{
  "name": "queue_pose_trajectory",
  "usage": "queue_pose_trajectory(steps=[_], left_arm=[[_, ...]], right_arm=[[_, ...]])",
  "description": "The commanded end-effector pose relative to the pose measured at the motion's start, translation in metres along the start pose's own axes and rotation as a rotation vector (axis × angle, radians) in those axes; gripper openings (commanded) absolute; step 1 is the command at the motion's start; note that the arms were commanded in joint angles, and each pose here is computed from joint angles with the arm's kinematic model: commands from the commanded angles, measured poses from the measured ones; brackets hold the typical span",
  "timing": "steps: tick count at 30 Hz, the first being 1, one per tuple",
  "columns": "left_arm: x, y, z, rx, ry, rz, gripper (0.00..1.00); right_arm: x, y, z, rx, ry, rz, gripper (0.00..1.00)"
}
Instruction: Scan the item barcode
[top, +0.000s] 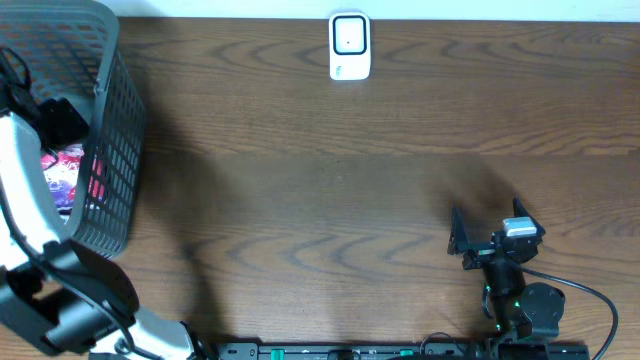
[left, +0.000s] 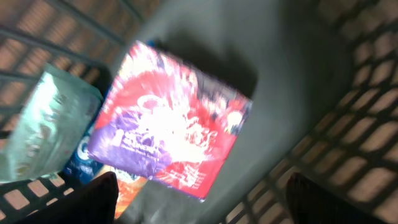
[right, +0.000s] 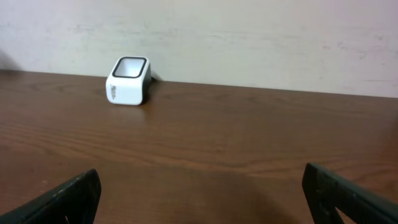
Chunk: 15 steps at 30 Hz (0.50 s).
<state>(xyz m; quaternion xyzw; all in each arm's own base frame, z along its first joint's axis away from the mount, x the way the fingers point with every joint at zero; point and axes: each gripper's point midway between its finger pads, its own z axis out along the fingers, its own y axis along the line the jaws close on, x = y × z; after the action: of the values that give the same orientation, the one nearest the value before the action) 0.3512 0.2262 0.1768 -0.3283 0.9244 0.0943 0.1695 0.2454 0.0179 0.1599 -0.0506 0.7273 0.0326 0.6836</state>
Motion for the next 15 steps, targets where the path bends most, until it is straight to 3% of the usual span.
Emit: queue_pose_trajectory(steps=[1,4,10,15], left_arm=[[0.020,0.003,0.037,-0.036,0.136,0.102,0.86],[0.037,0.000,0.068,-0.044,0.238,0.120,0.79],[0.052,-0.008,0.098,-0.039,0.322,0.215,0.79],[0.061,-0.003,0.115,-0.079,0.371,0.231,0.64]], right_arm=[[0.000,0.002,0.000,-0.010,-0.001,-0.008,0.99],[0.000,0.002,0.000,-0.010,-0.001,-0.008,0.99],[0.000,0.002,0.000,-0.010,-0.001,-0.008,0.99],[0.000,0.002,0.000,-0.010,-0.001,-0.008,0.99]])
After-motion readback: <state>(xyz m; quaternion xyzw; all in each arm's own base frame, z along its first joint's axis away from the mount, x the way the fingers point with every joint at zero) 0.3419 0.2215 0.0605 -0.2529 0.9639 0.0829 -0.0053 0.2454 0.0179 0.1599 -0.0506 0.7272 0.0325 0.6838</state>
